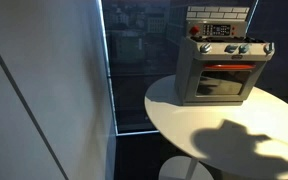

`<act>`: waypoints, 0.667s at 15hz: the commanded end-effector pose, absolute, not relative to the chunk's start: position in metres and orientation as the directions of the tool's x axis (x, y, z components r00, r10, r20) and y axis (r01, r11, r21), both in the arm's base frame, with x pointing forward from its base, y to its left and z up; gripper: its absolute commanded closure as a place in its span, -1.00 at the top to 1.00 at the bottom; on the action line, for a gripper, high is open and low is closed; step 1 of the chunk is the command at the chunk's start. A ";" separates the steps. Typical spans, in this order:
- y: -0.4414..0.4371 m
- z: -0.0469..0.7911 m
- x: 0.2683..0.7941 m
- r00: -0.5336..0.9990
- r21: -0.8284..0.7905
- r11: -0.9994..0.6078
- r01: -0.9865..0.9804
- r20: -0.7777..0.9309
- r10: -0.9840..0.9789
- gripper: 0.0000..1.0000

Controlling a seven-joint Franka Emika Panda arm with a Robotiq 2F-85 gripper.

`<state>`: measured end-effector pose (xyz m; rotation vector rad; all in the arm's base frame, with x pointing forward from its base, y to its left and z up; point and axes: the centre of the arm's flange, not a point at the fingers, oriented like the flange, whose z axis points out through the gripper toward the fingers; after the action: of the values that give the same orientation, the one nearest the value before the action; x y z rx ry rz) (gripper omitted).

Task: Turn the knob on the right side of the stove to the right

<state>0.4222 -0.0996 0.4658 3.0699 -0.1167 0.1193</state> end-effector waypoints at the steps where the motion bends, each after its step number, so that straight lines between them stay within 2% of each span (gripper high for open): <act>1: -0.100 0.467 0.422 0.994 0.064 -0.995 -0.079 0.082 -0.073 1.00; 10: -0.101 0.483 0.440 0.974 0.073 -0.990 -0.124 0.200 -0.107 1.00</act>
<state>0.4293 -0.0999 0.4730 3.0549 -0.1325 0.2307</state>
